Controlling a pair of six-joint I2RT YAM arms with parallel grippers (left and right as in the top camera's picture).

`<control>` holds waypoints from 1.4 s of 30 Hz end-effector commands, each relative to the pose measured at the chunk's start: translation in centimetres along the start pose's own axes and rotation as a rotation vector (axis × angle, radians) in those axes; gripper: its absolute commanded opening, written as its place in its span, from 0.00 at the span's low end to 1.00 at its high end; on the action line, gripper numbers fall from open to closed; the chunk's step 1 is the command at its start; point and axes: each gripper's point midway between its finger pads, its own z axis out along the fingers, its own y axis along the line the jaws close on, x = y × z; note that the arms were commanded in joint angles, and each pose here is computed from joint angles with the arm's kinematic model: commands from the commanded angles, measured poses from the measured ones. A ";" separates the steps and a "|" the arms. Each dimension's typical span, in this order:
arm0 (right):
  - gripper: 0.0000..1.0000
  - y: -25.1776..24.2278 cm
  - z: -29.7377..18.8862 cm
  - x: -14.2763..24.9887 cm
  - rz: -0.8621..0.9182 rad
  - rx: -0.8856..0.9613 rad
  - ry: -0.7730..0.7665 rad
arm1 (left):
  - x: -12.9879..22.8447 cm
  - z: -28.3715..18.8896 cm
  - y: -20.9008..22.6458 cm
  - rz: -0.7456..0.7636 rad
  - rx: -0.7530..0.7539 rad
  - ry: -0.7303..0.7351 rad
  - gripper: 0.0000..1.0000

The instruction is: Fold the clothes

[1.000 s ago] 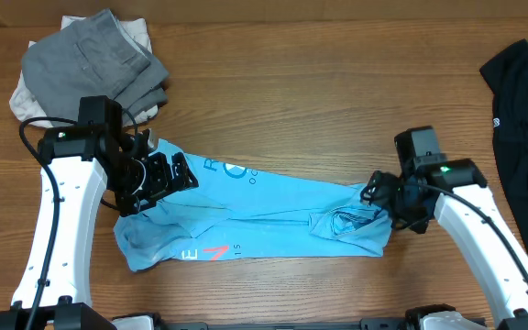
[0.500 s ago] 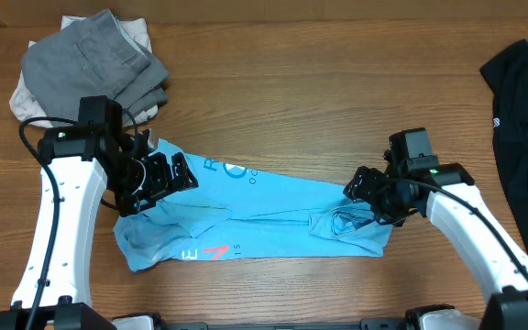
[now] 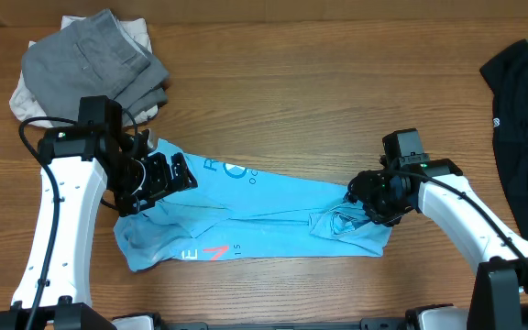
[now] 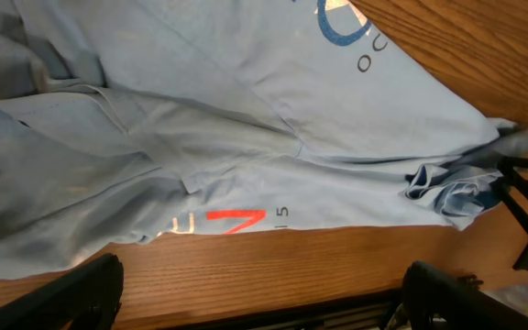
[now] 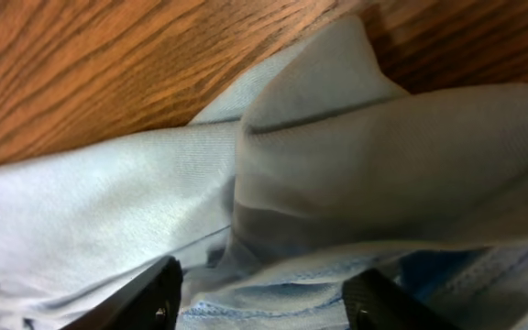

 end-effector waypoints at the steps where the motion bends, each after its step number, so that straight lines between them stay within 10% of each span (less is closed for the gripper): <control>1: 0.52 0.0 0.1 -0.2 0.007 -0.002 -0.006 | -0.2 -0.3 -0.1 0.040 -0.011 -0.017 1.00; 10: 0.36 0.0 0.0 -0.7 0.002 0.002 -0.030 | -0.1 -0.3 -0.1 0.040 -0.011 -0.017 1.00; 17: 0.04 0.4 0.0 -1.2 -0.006 -0.015 -0.051 | -0.2 -0.3 -0.1 0.040 -0.011 -0.017 1.00; 35: 0.04 7.5 -0.7 0.0 -0.131 -0.235 -0.021 | -0.3 -0.3 -0.1 0.041 -0.010 -0.021 1.00; 39: 0.11 9.6 -0.3 1.2 -0.188 -0.258 -0.031 | -0.3 -0.3 -0.1 0.042 -0.010 -0.023 1.00; 42: 0.56 10.6 -0.1 1.7 -0.235 -0.264 -0.051 | -0.2 -0.3 -0.1 0.041 -0.011 -0.020 1.00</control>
